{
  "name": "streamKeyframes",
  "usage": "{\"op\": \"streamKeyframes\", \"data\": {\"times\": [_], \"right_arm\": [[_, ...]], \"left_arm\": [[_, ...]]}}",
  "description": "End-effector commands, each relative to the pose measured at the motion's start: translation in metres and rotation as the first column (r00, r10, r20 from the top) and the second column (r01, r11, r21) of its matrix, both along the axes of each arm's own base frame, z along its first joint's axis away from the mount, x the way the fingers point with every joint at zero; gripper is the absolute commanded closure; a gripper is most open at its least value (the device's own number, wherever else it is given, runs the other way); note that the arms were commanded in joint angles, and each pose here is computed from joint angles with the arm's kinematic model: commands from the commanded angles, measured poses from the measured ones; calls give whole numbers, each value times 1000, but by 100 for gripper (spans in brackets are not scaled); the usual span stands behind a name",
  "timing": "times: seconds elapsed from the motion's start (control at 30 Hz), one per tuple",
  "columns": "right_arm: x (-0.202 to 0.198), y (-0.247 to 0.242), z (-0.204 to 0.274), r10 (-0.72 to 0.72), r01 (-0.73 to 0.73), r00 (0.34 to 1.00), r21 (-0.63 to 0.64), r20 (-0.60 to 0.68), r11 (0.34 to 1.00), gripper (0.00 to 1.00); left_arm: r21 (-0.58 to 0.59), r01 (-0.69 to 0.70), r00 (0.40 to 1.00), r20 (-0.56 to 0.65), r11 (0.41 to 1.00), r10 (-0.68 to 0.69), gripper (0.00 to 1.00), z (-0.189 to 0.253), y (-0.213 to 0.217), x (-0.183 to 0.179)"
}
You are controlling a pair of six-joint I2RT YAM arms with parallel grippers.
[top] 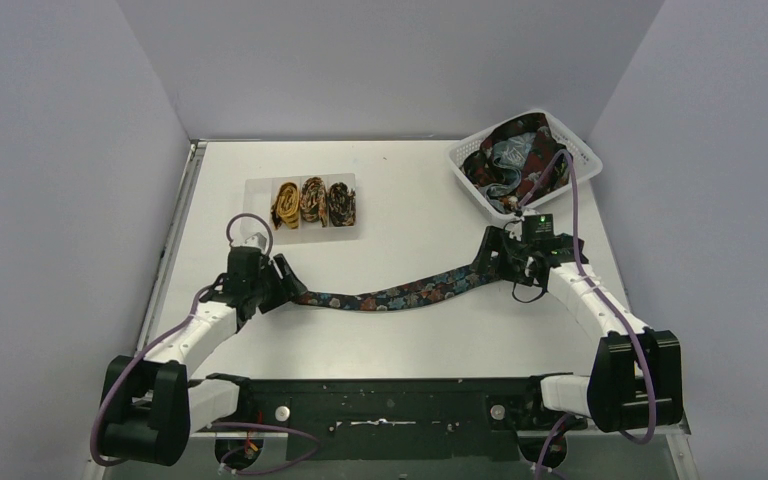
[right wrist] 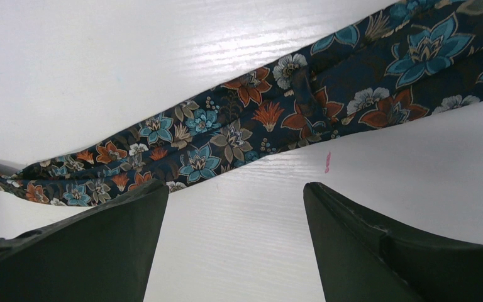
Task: Roll the ties
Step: Flatten out the tie at the center of the board.
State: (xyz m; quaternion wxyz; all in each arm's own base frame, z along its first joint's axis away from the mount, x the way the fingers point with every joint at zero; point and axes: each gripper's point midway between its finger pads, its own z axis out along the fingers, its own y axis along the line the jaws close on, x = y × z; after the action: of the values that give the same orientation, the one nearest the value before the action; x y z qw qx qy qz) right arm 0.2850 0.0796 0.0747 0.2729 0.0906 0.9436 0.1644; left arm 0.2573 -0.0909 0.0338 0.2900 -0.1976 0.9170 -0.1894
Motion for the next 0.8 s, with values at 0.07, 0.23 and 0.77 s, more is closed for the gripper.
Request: {"op": "streamKeyframes", "data": {"times": [0.07,0.23,0.77], "right_arm": [[16,-1,21,28,-28,999,-7,46,1000,19],[17,-2,25,19,-19,998,-2,55,1000,19],[11,3,18,38,-39,999,22,28,999,18]], "left_arm": [[-4,88,987,137,996,-87,52,22,-12,28],[-29,106,990,101,994,-103,49,17,-17,20],[11,107,992,69,994,-107,39,8,-11,5]]}}
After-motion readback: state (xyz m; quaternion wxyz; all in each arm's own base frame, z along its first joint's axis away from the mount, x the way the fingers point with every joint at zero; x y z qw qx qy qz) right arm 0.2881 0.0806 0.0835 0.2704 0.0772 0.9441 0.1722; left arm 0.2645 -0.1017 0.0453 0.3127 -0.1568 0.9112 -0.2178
